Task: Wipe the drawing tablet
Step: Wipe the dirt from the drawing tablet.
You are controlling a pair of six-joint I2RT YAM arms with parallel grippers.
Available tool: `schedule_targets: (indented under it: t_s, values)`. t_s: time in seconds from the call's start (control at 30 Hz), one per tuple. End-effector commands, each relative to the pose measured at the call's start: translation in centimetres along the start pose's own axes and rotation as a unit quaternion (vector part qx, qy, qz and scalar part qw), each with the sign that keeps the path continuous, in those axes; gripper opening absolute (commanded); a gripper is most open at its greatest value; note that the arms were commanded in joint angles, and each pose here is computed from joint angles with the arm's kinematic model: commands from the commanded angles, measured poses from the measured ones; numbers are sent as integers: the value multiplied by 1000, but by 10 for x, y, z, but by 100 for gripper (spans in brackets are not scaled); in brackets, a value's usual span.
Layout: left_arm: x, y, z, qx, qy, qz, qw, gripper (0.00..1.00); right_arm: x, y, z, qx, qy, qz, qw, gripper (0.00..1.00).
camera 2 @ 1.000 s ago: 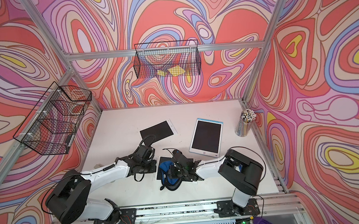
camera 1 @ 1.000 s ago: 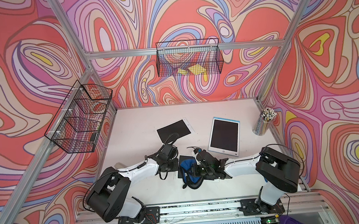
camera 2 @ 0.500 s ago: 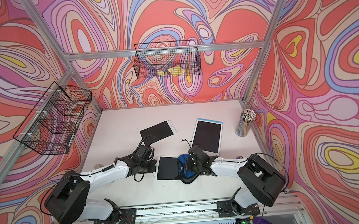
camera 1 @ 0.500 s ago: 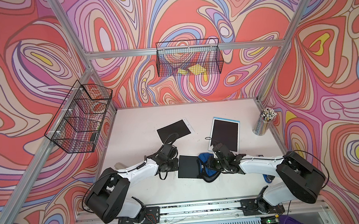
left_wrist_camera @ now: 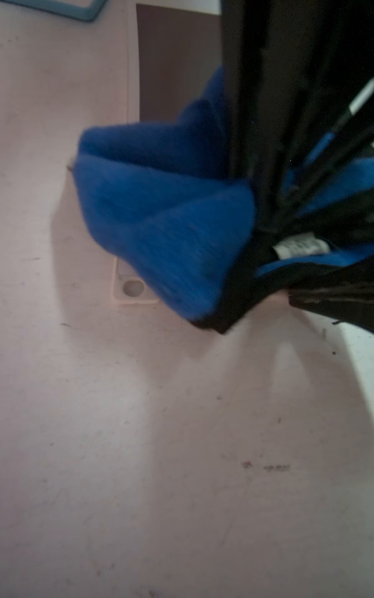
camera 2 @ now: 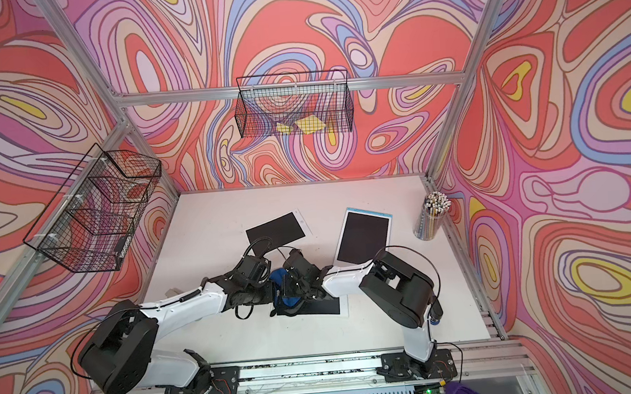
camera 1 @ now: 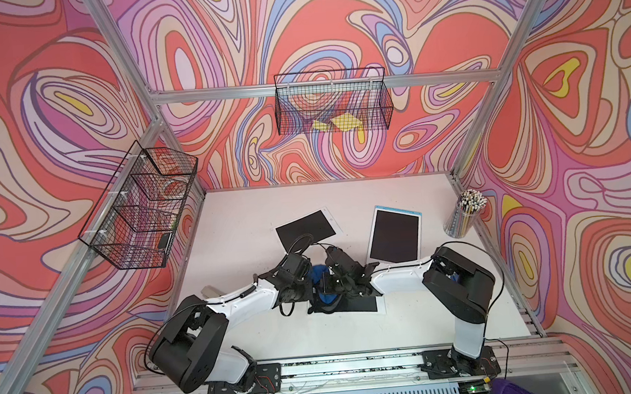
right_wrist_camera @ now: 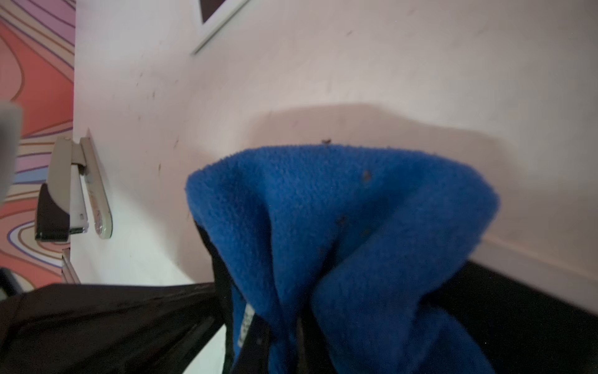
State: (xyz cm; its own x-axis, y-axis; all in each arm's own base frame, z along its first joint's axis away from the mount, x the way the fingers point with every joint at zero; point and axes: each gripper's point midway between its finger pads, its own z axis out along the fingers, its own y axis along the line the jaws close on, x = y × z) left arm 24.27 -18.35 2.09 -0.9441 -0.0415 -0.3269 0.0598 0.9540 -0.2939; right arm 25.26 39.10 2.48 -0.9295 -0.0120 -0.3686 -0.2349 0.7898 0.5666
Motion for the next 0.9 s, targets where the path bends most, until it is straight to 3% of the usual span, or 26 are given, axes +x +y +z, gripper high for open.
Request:
schedule_targets:
  t_s: [0.0,0.17,0.47,0.7,0.87]
  values:
    - [49,39,11,-69,80,-11,994,2,91,-62,10,112,123,13,986,0]
    - [48,40,10,-73,78,-9,994,2,109,-64,0,107,128,23,986,0]
    - [47,42,7,-77,73,-6,994,2,124,-132,-42,164,113,80,977,0]
    - [47,42,7,-77,75,-6,994,2,102,-183,-95,192,68,135,970,0]
    - [47,41,8,-74,74,-6,994,2,80,-183,-102,190,48,129,972,0]
